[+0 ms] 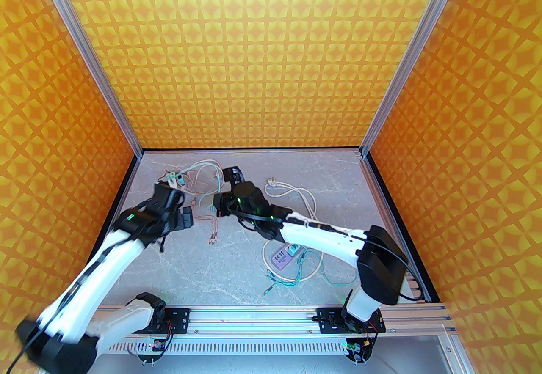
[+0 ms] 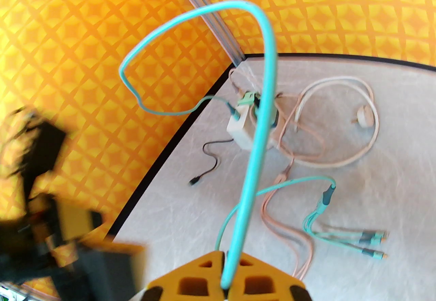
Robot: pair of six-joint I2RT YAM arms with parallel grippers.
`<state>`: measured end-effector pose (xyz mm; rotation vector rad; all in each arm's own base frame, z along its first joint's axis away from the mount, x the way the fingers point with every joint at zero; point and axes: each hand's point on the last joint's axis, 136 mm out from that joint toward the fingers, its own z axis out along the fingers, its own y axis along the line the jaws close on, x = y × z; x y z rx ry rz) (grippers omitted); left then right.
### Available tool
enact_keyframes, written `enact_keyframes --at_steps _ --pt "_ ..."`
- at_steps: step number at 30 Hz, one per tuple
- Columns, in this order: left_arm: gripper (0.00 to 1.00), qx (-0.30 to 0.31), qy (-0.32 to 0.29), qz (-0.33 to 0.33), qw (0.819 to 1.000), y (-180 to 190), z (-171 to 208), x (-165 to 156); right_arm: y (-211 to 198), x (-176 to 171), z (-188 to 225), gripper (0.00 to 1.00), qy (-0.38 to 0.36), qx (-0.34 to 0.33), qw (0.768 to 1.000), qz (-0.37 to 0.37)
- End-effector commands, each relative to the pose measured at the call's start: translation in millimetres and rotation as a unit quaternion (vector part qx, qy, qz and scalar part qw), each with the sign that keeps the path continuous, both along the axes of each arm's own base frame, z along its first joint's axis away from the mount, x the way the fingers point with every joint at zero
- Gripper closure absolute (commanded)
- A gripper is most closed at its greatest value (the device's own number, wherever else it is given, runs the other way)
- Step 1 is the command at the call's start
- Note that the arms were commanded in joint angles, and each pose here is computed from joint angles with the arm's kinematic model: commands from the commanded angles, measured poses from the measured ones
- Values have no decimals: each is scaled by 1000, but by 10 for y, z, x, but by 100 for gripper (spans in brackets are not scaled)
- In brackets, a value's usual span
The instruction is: Pull the plug off the socket
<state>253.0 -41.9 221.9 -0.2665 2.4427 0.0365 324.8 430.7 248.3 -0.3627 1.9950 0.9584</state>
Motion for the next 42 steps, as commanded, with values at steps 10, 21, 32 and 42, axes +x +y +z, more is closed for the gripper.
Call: enact_keyframes --at_steps 10,21,32,42 --pt "1 -87 -104 -53 989 -263 956 34 -422 -111 -155 2 -12 -67 997 -37" --pt "0 -126 -121 -125 977 -1022 624 454 -1689 -250 157 2 -50 -186 964 -181" --pt "1 -170 -152 -261 938 -2020 -22 157 -2268 -798 -57 16 31 -271 951 -147" --pt "4 -142 -115 -364 913 -2647 -648 -206 -2771 -1050 -378 12 104 -352 910 -194"
